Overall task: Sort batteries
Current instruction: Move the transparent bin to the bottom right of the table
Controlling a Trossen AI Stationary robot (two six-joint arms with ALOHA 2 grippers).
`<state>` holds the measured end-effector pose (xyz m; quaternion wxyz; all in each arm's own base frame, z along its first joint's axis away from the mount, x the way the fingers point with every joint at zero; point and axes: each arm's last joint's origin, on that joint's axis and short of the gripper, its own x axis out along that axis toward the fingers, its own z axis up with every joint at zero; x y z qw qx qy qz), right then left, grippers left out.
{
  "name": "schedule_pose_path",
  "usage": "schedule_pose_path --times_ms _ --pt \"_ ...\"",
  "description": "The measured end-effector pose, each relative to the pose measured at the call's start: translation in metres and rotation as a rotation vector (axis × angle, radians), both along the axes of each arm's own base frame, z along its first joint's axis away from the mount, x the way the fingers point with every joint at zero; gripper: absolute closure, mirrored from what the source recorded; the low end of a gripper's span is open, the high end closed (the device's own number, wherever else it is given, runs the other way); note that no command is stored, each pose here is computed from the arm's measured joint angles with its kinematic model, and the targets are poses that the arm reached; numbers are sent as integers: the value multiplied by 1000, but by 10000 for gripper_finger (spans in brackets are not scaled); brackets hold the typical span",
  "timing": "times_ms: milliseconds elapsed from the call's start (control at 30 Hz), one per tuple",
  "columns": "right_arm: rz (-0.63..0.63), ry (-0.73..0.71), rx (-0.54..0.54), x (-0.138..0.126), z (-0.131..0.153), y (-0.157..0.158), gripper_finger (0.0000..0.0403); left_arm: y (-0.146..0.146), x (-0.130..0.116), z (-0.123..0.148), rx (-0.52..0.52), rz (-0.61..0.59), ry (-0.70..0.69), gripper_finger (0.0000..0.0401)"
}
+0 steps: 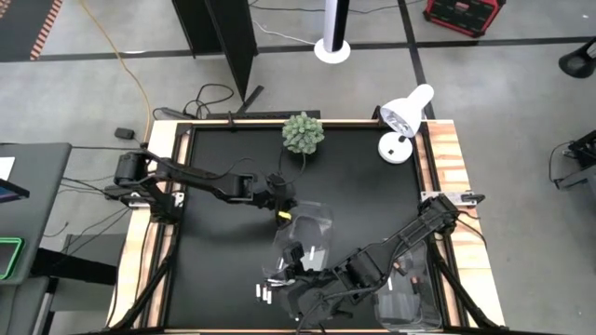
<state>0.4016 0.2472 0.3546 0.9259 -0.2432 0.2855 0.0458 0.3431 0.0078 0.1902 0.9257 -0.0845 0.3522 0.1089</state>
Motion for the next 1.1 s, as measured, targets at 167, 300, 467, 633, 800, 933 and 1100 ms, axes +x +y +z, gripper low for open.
schedule_pose_path --times_ms 167,300,467,633,800,933,1100 --pt "5 1 1 -1 0 2 271 -1 5 3 -1 -1 13 354" --pt "3 11 1 -3 -1 3 271 -1 6 3 -6 4 11 335" --pt "3 15 -2 -3 -1 3 271 -2 6 3 -13 8 5 294" --pt "3 15 -2 -3 -1 3 271 -5 6 3 -9 -3 5 235" --pt "3 19 -3 -4 -2 3 271 -8 6 8 16 -30 -18 182" --pt "-4 36 -4 -5 -3 3 271 -8 1 22 45 -57 -54 161" --pt "-9 40 1 -6 -4 4 271 -8 -14 49 89 -85 -93 154"
